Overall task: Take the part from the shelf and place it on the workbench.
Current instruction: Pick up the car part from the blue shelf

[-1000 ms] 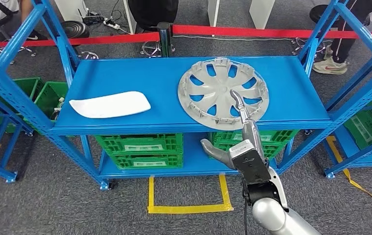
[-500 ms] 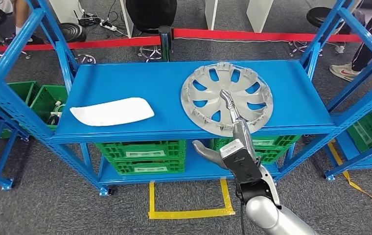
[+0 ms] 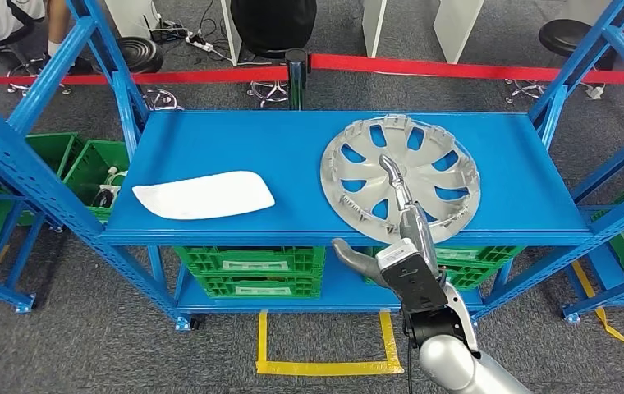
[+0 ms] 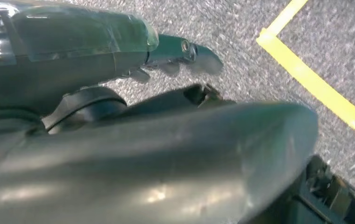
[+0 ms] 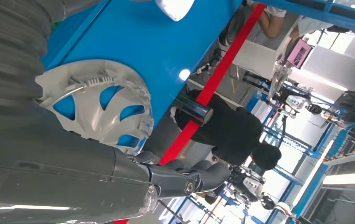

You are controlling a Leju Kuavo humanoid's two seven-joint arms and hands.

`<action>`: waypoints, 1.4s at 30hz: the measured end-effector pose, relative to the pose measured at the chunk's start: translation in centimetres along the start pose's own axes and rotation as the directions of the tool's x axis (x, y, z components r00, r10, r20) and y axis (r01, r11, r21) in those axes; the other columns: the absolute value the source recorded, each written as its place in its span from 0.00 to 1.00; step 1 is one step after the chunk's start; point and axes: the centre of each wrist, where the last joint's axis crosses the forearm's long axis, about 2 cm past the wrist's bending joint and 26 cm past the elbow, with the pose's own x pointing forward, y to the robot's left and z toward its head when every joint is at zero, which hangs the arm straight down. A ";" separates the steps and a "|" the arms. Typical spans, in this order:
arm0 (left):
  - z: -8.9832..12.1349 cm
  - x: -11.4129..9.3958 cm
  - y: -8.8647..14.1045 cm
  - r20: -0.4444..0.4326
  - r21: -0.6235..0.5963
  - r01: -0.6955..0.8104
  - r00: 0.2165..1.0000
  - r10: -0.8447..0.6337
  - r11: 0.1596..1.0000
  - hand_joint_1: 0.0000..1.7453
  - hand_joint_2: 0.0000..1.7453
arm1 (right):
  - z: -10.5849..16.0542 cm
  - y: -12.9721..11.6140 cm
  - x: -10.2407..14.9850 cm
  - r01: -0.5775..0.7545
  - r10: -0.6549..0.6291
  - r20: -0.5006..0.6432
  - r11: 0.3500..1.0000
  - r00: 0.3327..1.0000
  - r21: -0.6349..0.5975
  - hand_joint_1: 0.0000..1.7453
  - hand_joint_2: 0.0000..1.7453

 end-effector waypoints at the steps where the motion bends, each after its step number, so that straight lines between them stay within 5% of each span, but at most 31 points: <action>1: 0.0 0.0 0.0 0.000 0.000 0.000 1.000 0.000 1.000 0.00 0.00 | 0.0 0.0 0.0 0.001 -0.001 0.000 1.000 1.000 0.004 0.00 1.00; 13: 0.0 -0.3 0.2 -0.010 -0.002 0.012 1.000 -0.012 1.000 0.00 0.00 | 0.2 1.0 -0.1 -0.015 0.018 -0.036 0.997 0.999 0.075 0.00 1.00; 17: 0.0 -0.1 0.0 -0.032 -0.008 0.015 0.999 -0.015 1.000 0.00 0.00 | -0.1 0.9 -0.2 -0.156 0.162 -0.097 0.986 0.982 0.064 0.00 1.00; 21: -0.1 0.2 0.0 -0.035 -0.035 0.037 0.999 -0.038 0.999 0.00 0.00 | -1.6 -0.6 -2.0 -0.428 0.423 -0.165 0.904 0.891 0.007 0.00 1.00; 26: -0.3 0.7 0.3 -0.025 -0.047 0.057 0.998 -0.058 0.997 0.00 0.00 | -3.6 -3.6 -6.3 -0.592 0.579 -0.252 0.805 0.775 0.029 0.00 1.00; 36: -0.4 0.8 0.5 -0.011 -0.042 0.072 0.997 -0.073 0.997 0.00 0.00 | -4.3 -7.9 -12.2 -0.745 0.770 -0.383 0.618 0.510 0.251 0.00 1.00; 42: -0.3 0.7 0.5 -0.004 -0.047 0.078 0.997 -0.078 0.996 0.00 0.00 | -3.8 -10.7 -14.6 -0.734 0.766 -0.465 0.608 0.443 0.303 0.00 1.00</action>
